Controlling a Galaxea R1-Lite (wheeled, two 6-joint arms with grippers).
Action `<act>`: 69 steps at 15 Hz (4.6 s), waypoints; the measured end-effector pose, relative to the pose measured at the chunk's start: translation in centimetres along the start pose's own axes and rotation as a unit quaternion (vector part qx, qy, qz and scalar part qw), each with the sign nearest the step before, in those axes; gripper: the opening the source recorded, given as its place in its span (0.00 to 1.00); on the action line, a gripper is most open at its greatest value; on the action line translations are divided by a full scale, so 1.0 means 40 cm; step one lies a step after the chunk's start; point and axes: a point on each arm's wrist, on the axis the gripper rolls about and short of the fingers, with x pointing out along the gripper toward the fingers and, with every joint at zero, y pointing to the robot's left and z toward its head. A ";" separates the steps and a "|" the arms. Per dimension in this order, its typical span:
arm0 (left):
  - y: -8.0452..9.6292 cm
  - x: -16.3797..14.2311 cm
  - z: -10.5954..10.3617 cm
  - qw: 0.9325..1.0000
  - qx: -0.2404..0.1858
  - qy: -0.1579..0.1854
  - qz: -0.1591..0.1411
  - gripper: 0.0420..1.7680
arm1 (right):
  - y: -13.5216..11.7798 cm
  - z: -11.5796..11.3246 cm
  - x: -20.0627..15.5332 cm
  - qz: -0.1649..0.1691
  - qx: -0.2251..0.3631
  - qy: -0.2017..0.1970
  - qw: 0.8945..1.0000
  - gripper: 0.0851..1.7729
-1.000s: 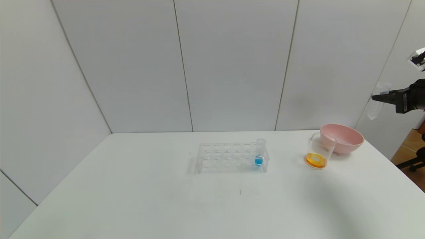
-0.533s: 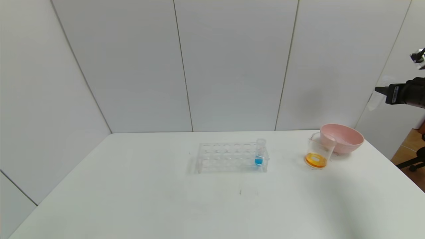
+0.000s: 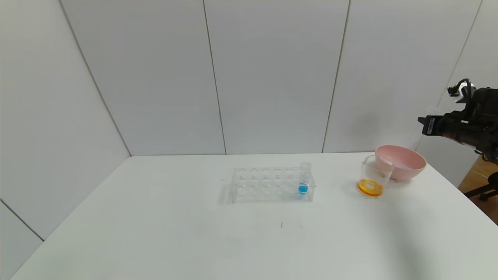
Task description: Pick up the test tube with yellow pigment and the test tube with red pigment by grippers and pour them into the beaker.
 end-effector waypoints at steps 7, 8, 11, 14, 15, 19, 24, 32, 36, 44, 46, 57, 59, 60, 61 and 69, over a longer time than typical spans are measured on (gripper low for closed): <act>0.000 0.000 0.000 1.000 0.000 0.000 0.000 0.97 | 0.028 -0.102 0.075 -0.007 0.002 0.021 1.000 0.24; 0.000 0.000 0.000 1.000 0.000 0.000 0.000 0.97 | 0.028 -0.109 0.079 -0.007 0.007 0.024 1.000 0.24; 0.000 0.000 0.000 1.000 0.000 0.000 0.000 0.97 | 0.030 -0.121 0.085 -0.005 0.017 0.031 0.999 0.24; 0.000 0.000 0.000 1.000 0.000 0.000 0.000 0.97 | 0.030 -0.128 0.088 -0.005 0.017 0.035 0.999 0.24; 0.000 0.000 0.000 1.000 0.000 0.000 0.000 0.97 | 0.030 -0.129 0.088 -0.005 0.017 0.035 0.999 0.24; 0.000 0.000 0.000 1.000 0.000 0.000 0.000 0.97 | 0.028 -0.131 0.089 -0.005 0.017 0.035 0.999 0.24; 0.000 0.000 0.000 1.000 0.000 0.000 0.000 0.97 | 0.027 -0.138 0.086 -0.006 0.018 0.039 0.999 0.55; 0.000 0.000 0.000 1.000 0.000 0.000 0.000 0.97 | 0.027 -0.137 0.083 -0.007 0.019 0.041 0.999 0.81; 0.000 0.000 0.000 1.000 0.000 0.000 0.000 0.97 | 0.049 -0.120 0.075 -0.011 0.040 0.041 0.998 0.87; 0.000 0.000 0.000 1.000 0.000 0.000 0.000 0.97 | 0.249 -0.026 0.014 -0.025 0.044 0.024 0.998 0.93; 0.000 0.000 0.000 1.000 0.000 0.000 0.000 0.97 | 0.293 -0.004 -0.029 -0.013 0.044 0.020 0.999 0.94; 0.000 0.000 0.000 1.000 0.000 0.000 0.000 0.97 | 0.284 0.146 -0.491 0.031 0.017 -0.079 0.996 0.96; 0.000 0.000 0.000 1.000 0.000 0.000 0.000 0.97 | 0.263 0.161 -0.592 0.033 0.012 -0.114 0.993 0.96; 0.000 0.000 0.000 1.000 0.000 0.000 0.000 0.97 | 0.253 0.159 -0.639 0.035 0.010 -0.127 0.991 0.96; 0.000 0.000 0.000 1.000 0.000 0.000 0.000 0.97 | 0.242 0.155 -0.685 0.034 0.008 -0.140 0.989 0.96; 0.000 0.000 0.000 1.000 0.000 0.000 0.000 0.97 | 0.158 0.056 -0.963 -0.070 -0.048 -0.221 0.972 0.96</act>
